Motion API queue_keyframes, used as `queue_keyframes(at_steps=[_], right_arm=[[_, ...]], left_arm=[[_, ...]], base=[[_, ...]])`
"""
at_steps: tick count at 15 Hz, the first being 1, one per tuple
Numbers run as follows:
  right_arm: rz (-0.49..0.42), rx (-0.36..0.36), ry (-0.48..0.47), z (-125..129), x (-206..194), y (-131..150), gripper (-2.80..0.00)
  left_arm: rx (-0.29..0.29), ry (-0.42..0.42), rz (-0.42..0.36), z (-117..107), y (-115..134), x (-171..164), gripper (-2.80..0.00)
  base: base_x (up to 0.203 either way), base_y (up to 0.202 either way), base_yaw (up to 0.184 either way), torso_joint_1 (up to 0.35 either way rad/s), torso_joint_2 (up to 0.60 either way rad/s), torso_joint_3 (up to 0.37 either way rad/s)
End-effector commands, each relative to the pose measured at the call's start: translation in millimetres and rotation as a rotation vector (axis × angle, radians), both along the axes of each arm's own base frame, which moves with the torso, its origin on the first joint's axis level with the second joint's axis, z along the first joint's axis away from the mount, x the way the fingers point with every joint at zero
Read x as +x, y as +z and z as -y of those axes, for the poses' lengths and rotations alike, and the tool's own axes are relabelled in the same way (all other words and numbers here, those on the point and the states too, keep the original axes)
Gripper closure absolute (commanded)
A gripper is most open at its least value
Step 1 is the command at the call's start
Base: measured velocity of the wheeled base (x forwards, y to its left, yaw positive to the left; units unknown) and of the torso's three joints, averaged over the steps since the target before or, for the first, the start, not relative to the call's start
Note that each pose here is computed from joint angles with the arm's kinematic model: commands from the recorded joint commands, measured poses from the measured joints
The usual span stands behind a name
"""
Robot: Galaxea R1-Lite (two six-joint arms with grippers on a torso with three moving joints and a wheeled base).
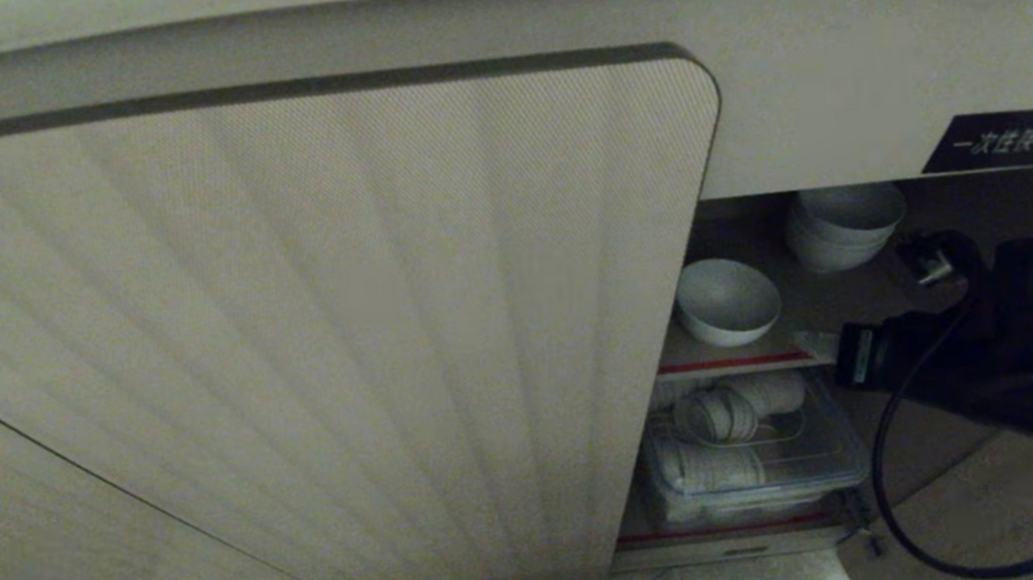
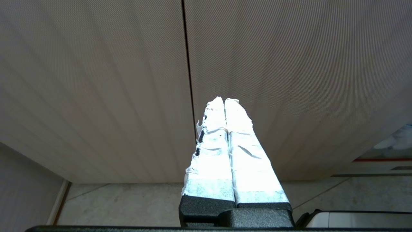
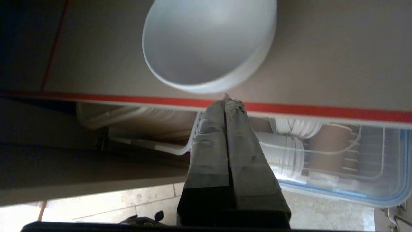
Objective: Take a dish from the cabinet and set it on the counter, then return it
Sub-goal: Take the bowl from the cabinet
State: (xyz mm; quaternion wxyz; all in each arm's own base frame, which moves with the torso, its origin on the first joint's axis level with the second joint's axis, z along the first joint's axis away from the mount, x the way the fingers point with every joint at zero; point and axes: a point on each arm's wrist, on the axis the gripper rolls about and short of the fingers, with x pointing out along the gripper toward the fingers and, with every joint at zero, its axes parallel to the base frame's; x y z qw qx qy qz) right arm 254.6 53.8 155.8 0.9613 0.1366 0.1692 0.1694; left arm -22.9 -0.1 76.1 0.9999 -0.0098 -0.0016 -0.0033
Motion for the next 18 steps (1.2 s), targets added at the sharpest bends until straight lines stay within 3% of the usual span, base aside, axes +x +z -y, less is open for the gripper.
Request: queue_keyframes(at_steps=[1, 17, 18], right_arm=[[0.011, 0.005, 0.000, -1, 4, 3, 0.00], [0.007, -0.017, -0.077, 0, 17, 0, 0.00], [0.008, -0.019, -0.085, 1, 17, 0, -2.80]], left_arm=[[0.000, -0.001, 0.000, 0, 0, 0, 0.00], [0.000, 0.000, 0.000, 0, 0, 0, 0.00], [0.000, -0.001, 0.001, 0, 0, 0, 0.00]], base=[[0.000, 0.000, 0.000, 0.000, 0.00, 0.000], [0.000, 0.000, 0.000, 0.000, 0.00, 0.000], [0.000, 0.000, 0.000, 0.000, 0.00, 0.000]])
